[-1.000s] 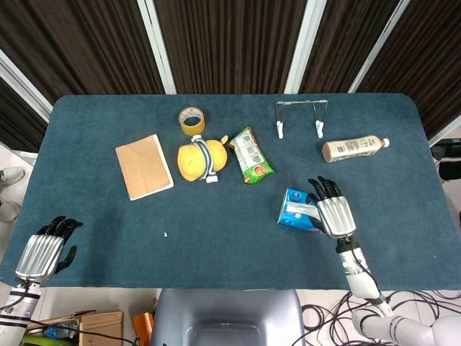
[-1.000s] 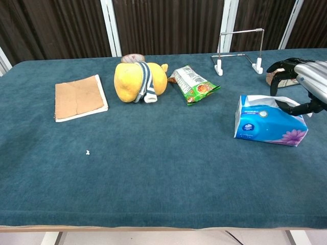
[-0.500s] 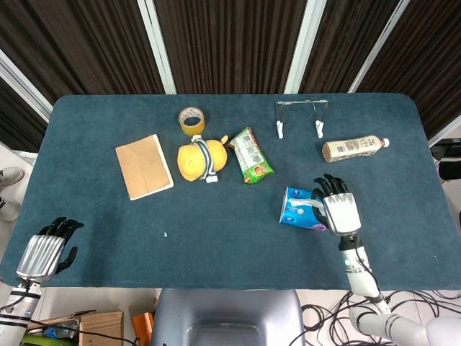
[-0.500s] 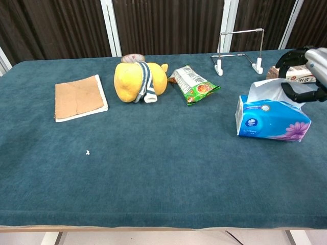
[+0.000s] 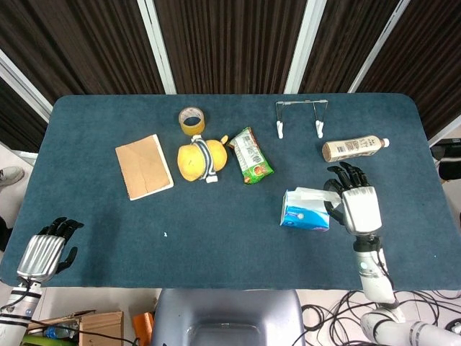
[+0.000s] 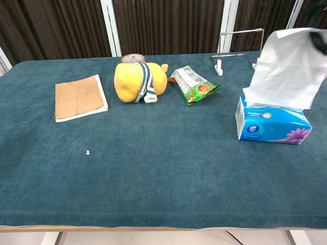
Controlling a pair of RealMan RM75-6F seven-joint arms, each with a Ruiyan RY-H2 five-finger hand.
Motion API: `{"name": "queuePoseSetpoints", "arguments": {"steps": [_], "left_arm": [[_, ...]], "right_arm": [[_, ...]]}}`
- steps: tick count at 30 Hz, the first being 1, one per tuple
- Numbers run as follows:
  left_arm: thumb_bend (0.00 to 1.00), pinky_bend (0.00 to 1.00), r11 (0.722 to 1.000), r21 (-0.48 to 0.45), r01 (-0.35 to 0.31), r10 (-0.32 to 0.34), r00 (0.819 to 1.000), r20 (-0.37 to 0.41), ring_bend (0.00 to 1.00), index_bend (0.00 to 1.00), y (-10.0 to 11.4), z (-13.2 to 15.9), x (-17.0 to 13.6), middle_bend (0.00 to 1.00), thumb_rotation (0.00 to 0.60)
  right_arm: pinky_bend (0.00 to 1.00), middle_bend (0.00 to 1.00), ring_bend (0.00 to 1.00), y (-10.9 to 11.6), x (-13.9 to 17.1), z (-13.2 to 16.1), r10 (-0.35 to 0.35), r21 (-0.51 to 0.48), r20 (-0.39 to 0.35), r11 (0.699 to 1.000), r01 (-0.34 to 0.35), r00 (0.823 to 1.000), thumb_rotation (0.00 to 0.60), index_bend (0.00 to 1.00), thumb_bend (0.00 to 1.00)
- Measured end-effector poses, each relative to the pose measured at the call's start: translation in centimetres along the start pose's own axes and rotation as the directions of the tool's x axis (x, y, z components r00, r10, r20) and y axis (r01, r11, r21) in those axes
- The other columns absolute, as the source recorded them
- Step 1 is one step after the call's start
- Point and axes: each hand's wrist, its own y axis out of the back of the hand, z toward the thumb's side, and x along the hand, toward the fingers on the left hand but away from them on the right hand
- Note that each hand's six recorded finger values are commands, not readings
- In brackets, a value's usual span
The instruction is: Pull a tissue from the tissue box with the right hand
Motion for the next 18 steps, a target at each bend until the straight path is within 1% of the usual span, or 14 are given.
{"name": "queuePoseSetpoints", "arguments": {"steps": [1, 3, 4, 7, 12, 16, 18], "left_arm": [[0.46, 0.39, 1.000, 0.003, -0.001, 0.001, 1.000, 0.000, 0.17, 0.28, 0.0, 0.0, 0.0, 0.27, 0.600], [0.46, 0.39, 1.000, 0.005, -0.005, 0.005, 1.000, 0.000, 0.17, 0.28, 0.1, 0.1, 0.0, 0.27, 0.600], [0.46, 0.39, 1.000, 0.004, -0.006, 0.006, 1.000, 0.001, 0.17, 0.28, 0.1, 0.1, -0.1, 0.27, 0.600], [0.46, 0.39, 1.000, 0.000, -0.011, 0.011, 1.000, 0.002, 0.17, 0.28, 0.2, 0.1, -0.1, 0.26, 0.600], [0.46, 0.39, 1.000, 0.001, -0.027, 0.027, 1.000, 0.000, 0.17, 0.28, 0.5, 0.1, -0.3, 0.26, 0.600], [0.46, 0.39, 1.000, 0.003, -0.031, 0.031, 1.000, 0.003, 0.17, 0.28, 0.6, 0.2, -0.4, 0.26, 0.600], [0.46, 0.39, 1.000, 0.004, -0.030, 0.030, 1.000, 0.005, 0.17, 0.28, 0.5, 0.3, -0.4, 0.26, 0.600]], "right_arm": [[0.26, 0.29, 0.17, 1.0, 0.2, -0.2, -0.010, 0.000, 0.003, 1.000, 0.010, 1.000, 0.600, 0.83, 0.55], [0.26, 0.29, 0.17, 2.3, 0.8, -0.8, -0.018, 0.014, 0.009, 1.000, 0.018, 1.000, 0.600, 0.83, 0.55], [0.26, 0.29, 0.17, 3.0, 1.4, -1.3, -0.016, 0.032, 0.014, 0.999, 0.016, 1.000, 0.600, 0.83, 0.55], [0.26, 0.29, 0.17, 4.1, 3.2, -3.0, 0.005, 0.099, 0.034, 0.995, -0.009, 0.999, 0.600, 0.83, 0.55], [0.26, 0.29, 0.17, 4.7, 6.4, -5.5, 0.038, 0.164, 0.080, 0.985, -0.050, 0.996, 0.600, 0.83, 0.55], [0.26, 0.29, 0.17, 4.5, 8.0, -7.5, 0.062, 0.173, 0.110, 0.982, -0.080, 0.992, 0.600, 0.82, 0.55], [0.26, 0.29, 0.17, 4.2, 8.5, -8.5, 0.077, 0.174, 0.128, 0.980, -0.099, 0.989, 0.600, 0.80, 0.55]]}}
